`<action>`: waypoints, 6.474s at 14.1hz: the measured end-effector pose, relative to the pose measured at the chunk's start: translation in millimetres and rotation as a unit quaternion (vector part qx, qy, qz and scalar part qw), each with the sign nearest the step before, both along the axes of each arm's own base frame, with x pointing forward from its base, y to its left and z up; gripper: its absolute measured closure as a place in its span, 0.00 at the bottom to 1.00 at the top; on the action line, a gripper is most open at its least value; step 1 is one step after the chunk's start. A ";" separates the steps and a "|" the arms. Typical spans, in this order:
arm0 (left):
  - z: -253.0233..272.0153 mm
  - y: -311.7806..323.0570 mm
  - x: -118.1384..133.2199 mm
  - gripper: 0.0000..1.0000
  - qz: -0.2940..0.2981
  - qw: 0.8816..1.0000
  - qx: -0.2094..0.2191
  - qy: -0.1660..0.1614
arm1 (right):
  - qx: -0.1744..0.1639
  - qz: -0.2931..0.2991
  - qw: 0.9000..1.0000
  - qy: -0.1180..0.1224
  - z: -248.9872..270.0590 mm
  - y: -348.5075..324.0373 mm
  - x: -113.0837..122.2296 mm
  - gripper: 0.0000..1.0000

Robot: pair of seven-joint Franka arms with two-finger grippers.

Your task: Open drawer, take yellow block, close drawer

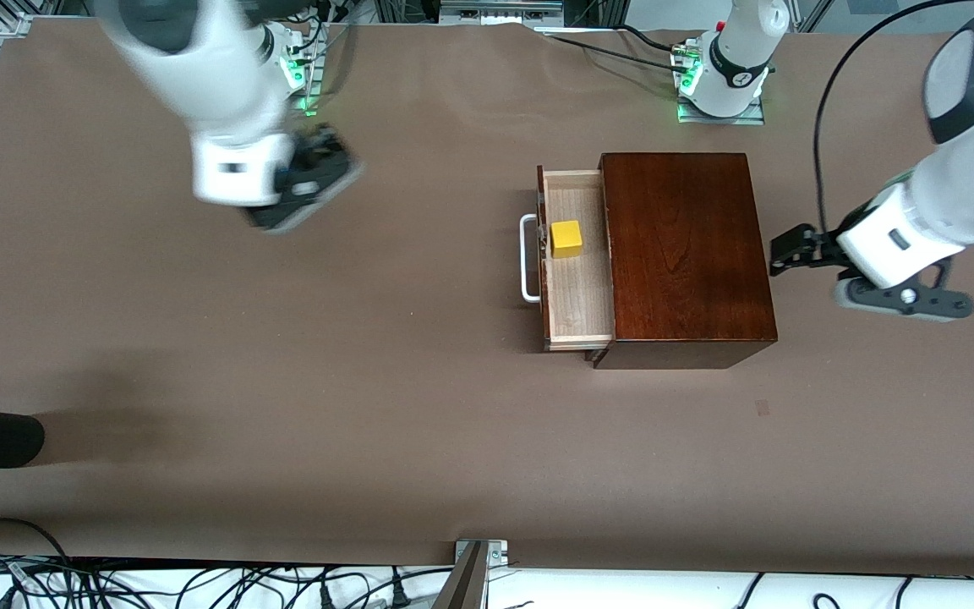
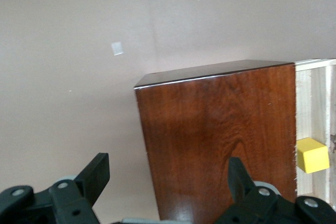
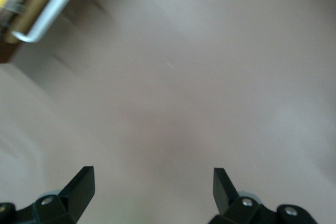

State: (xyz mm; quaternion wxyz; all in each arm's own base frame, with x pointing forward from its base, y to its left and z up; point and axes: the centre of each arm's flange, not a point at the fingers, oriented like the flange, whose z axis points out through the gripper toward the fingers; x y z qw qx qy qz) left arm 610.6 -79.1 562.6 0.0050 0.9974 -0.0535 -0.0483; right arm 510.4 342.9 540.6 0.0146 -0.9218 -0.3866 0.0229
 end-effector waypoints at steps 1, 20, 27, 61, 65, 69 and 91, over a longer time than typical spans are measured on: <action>4.3 6.9 -7.4 0.00 0.007 1.000 0.002 -0.021 | 0.006 0.029 1.000 -0.007 -8.6 35.6 -12.1 0.00; 14.7 52.7 -51.6 0.00 0.038 0.998 0.007 -0.047 | 0.016 0.373 0.921 -0.108 -185.6 309.2 -94.9 0.00; 14.9 50.4 -51.7 0.00 0.036 0.998 0.007 -0.047 | 0.004 0.382 0.918 -0.104 -223.3 310.8 -91.2 0.00; -8.4 -69.4 -79.8 0.00 -0.256 0.961 -0.095 0.035 | 0.023 -0.039 0.999 -0.006 51.9 -177.8 140.2 0.44; -37.1 -191.6 -108.5 0.00 -0.359 0.917 -0.156 0.083 | 0.017 -0.160 0.987 0.019 -12.9 -248.7 131.0 0.44; -78.5 -290.2 -113.4 0.00 -0.449 0.870 -0.173 0.103 | -0.031 -0.233 0.972 0.027 -87.5 -252.1 93.9 0.44; -249.1 -339.6 -89.3 0.00 -0.672 0.720 -0.059 0.164 | -0.008 -0.275 0.961 -0.039 -346.2 -255.7 11.6 0.44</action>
